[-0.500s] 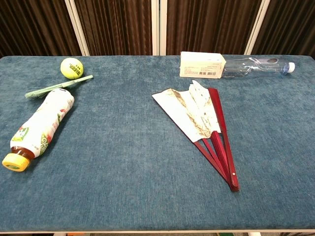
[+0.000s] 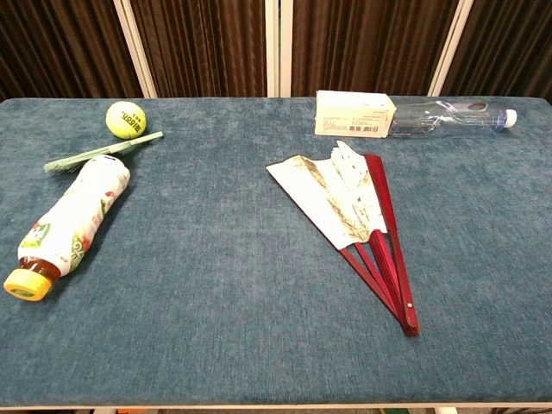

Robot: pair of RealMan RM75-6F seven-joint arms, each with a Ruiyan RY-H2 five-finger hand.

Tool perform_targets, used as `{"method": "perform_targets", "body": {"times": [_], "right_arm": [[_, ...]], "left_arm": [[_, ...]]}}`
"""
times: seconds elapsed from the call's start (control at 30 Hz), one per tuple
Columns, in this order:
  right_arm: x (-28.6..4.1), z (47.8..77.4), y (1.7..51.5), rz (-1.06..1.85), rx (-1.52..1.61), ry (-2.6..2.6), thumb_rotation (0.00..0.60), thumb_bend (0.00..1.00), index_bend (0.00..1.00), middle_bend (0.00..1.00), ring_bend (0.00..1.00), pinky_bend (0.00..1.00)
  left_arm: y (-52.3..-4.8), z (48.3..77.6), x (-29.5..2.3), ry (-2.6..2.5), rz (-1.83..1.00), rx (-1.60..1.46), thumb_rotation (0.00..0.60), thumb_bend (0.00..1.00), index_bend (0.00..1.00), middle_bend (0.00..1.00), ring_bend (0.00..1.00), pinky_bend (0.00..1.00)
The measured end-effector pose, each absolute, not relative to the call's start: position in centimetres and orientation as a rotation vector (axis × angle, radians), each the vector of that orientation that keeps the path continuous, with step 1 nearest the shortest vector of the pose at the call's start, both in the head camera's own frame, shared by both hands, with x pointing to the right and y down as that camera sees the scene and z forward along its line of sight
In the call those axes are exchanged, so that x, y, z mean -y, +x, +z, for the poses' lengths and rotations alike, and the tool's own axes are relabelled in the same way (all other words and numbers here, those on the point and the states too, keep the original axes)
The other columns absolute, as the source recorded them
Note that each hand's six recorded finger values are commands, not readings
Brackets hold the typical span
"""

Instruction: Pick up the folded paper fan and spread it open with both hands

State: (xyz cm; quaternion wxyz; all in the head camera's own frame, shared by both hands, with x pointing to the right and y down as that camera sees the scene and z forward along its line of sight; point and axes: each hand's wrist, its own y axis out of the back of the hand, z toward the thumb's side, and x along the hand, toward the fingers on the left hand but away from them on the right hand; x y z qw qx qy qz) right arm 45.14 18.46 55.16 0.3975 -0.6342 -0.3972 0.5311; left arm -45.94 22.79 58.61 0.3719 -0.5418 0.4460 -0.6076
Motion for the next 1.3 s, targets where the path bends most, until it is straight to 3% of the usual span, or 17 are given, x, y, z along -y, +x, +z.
{"method": "perform_targets", "body": {"times": [0.3,0.4,0.63,0.93,1.3], "right_arm": [[-18.2,57.1,42.7,1.294,0.943,-1.698,0.600,0.23,0.05,0.18,0.00,0.00],[-17.4,59.2,40.7,1.269,0.864,-1.762,0.600,0.13,0.11,0.22,0.00,0.00],[-14.8,66.0,33.8,1.173,0.701,-1.896,0.600,0.04,0.27,0.28,0.00,0.00],[-12.3,72.5,27.4,1.096,0.625,-1.900,0.600,0.03,0.34,0.31,0.00,0.00],[-12.3,77.2,24.1,1.065,0.607,-1.861,0.600,0.03,0.37,0.31,0.00,0.00]], "left_arm": [[-45.8,58.9,-23.2,-1.441,-1.579,-1.139,0.600,0.02,0.18,0.15,0.10,0.11],[-45.7,59.0,-23.2,-1.452,-1.580,-1.138,0.600,0.02,0.18,0.15,0.10,0.11],[-45.6,58.8,-23.5,-1.467,-1.587,-1.152,0.600,0.02,0.18,0.15,0.10,0.11],[-46.1,59.0,-24.1,-1.475,-1.626,-1.160,0.600,0.02,0.18,0.15,0.10,0.11],[-46.1,59.3,-24.5,-1.537,-1.643,-1.173,0.600,0.02,0.18,0.15,0.10,0.11]]}}
